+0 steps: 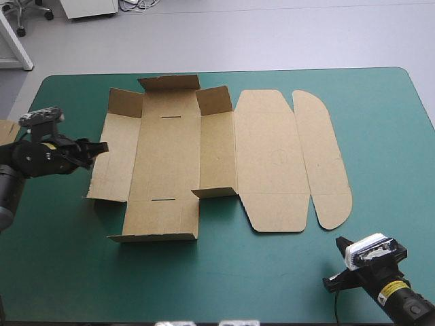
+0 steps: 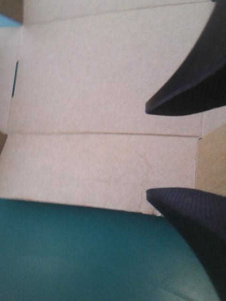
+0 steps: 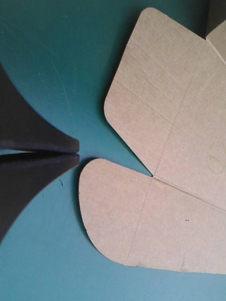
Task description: Fold the box
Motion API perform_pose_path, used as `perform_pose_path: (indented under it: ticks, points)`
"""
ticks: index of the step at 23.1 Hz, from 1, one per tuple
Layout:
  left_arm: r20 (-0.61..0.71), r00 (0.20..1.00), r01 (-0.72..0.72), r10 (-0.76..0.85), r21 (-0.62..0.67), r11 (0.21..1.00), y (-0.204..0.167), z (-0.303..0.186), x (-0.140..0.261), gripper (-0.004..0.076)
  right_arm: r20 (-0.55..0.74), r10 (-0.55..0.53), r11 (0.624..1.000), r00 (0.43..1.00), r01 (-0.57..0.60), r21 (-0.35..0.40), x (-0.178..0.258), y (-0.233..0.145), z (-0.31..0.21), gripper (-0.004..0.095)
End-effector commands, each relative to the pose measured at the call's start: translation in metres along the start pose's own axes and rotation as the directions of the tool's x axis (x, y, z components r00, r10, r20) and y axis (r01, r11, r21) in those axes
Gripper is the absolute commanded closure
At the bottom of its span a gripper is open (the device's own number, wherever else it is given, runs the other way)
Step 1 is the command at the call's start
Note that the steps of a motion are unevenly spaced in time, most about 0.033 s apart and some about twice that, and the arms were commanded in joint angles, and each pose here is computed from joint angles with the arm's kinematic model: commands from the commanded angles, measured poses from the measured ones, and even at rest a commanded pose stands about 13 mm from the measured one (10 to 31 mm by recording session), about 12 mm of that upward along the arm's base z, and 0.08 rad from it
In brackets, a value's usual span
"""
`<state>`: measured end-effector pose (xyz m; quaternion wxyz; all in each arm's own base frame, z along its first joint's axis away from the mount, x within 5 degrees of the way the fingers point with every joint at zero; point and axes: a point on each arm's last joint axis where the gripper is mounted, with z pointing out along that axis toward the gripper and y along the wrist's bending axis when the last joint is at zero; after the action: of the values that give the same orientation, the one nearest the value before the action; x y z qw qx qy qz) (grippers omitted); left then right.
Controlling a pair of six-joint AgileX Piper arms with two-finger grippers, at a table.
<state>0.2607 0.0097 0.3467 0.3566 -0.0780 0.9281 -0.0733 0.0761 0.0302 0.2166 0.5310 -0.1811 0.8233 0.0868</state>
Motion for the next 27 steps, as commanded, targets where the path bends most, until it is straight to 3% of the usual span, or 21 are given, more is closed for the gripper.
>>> perform_pose_path:
  ticks: [1,2,4,11,19,27]
  points:
    - [0.068,0.986,0.149,-0.155,0.078,0.986,0.037,-0.004,-0.017,0.0373,0.086,-0.001,1.000,0.996,0.002,-0.006,-0.016,0.000,-0.003,0.0924]
    - [0.057,0.980,0.179,-0.192,0.182,0.967,0.056,0.002,-0.019,0.0373,0.086,-0.001,1.000,0.996,0.002,-0.006,-0.016,0.000,-0.003,0.0924]
    - [0.026,0.976,0.202,-0.216,0.261,0.944,0.080,0.012,-0.018,0.0373,0.087,-0.001,1.000,0.996,0.002,-0.007,-0.016,0.000,-0.003,0.0924]
    - [-0.173,0.982,0.126,-0.074,0.313,0.941,0.115,0.090,0.005,0.0373,0.087,-0.005,1.000,0.996,0.006,-0.006,-0.016,0.000,-0.003,0.0924]
    - [-0.126,0.991,0.094,-0.041,0.445,0.891,0.119,0.123,0.009,0.0373,0.094,-0.012,1.000,0.996,0.013,-0.006,-0.017,0.000,-0.003,0.0924]
    - [-0.199,0.979,0.090,0.032,0.578,0.811,0.094,0.150,0.020,0.0373,0.094,-0.012,1.000,0.996,0.013,-0.006,-0.017,0.000,-0.003,0.0924]
